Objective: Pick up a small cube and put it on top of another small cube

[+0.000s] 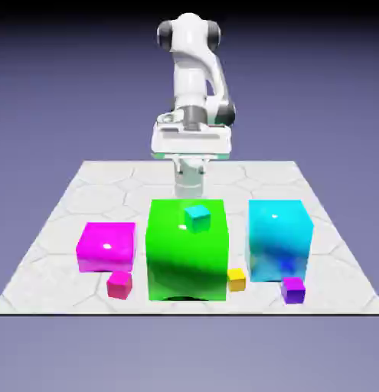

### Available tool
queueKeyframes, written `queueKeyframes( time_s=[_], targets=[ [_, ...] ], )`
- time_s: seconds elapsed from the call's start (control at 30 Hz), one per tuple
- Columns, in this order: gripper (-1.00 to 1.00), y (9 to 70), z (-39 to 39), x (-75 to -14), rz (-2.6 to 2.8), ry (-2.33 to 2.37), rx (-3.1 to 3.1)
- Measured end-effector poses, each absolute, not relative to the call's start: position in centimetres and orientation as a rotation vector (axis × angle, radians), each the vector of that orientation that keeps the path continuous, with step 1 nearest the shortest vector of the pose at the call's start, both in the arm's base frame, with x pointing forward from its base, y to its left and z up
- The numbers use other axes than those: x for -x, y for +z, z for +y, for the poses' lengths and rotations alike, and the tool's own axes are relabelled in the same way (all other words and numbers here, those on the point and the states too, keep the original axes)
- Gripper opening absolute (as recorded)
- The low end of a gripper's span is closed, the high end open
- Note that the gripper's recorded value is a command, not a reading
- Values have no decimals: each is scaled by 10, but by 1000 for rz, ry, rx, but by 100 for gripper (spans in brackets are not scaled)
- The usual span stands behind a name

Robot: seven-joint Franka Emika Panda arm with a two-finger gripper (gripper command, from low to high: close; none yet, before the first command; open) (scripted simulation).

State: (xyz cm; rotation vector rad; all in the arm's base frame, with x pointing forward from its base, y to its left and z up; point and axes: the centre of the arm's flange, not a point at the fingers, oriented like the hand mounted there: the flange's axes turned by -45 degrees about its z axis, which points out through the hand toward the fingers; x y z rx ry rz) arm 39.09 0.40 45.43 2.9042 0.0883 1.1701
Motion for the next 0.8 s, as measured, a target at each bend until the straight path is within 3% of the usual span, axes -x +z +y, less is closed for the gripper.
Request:
queueKeyframes(
  time_s=[0.4, 0.8],
  targets=[
    [0, 373, 91, -482, 161, 569, -3011],
    [0, 260, 189, -527, 162, 62, -3003]
  ],
)
